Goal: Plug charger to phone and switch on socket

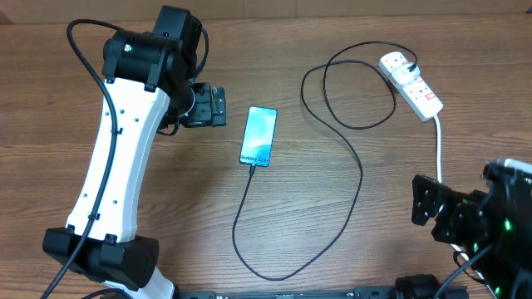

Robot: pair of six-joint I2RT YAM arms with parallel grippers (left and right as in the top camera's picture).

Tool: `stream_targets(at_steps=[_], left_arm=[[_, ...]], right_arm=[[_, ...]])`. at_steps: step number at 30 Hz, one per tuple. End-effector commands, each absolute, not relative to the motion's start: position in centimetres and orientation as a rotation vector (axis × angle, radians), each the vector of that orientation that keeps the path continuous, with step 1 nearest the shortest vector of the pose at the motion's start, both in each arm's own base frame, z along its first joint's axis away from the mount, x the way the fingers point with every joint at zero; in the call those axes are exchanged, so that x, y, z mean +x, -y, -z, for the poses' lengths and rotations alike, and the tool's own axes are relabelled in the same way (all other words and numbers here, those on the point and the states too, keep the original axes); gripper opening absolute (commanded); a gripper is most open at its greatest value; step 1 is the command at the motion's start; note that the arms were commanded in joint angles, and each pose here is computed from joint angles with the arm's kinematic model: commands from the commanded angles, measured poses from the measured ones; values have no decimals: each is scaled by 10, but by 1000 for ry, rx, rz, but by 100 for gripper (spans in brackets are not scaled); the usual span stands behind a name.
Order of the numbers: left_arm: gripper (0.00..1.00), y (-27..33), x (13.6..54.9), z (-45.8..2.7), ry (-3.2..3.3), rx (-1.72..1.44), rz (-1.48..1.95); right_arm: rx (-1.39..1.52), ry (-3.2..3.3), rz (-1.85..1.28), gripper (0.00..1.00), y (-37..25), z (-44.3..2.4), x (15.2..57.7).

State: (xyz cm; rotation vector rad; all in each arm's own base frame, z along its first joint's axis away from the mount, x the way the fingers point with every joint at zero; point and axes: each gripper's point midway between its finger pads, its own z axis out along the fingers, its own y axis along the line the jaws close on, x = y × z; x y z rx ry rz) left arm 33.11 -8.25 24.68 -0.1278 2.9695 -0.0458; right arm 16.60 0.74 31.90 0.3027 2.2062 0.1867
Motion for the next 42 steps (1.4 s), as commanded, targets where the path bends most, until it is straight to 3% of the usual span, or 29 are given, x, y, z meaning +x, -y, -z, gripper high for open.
stream_targets(at_steps=[1, 26, 42], left_arm=[[99, 78, 329, -252, -2949, -156, 41], [100, 78, 329, -252, -2949, -156, 41], [100, 78, 329, -252, -2949, -156, 41]], right_arm=[[201, -2127, -210, 100, -13, -313, 160], [1, -1756, -353, 100, -45, -231, 210], [-62, -1497, -392, 100, -54, -218, 232]])
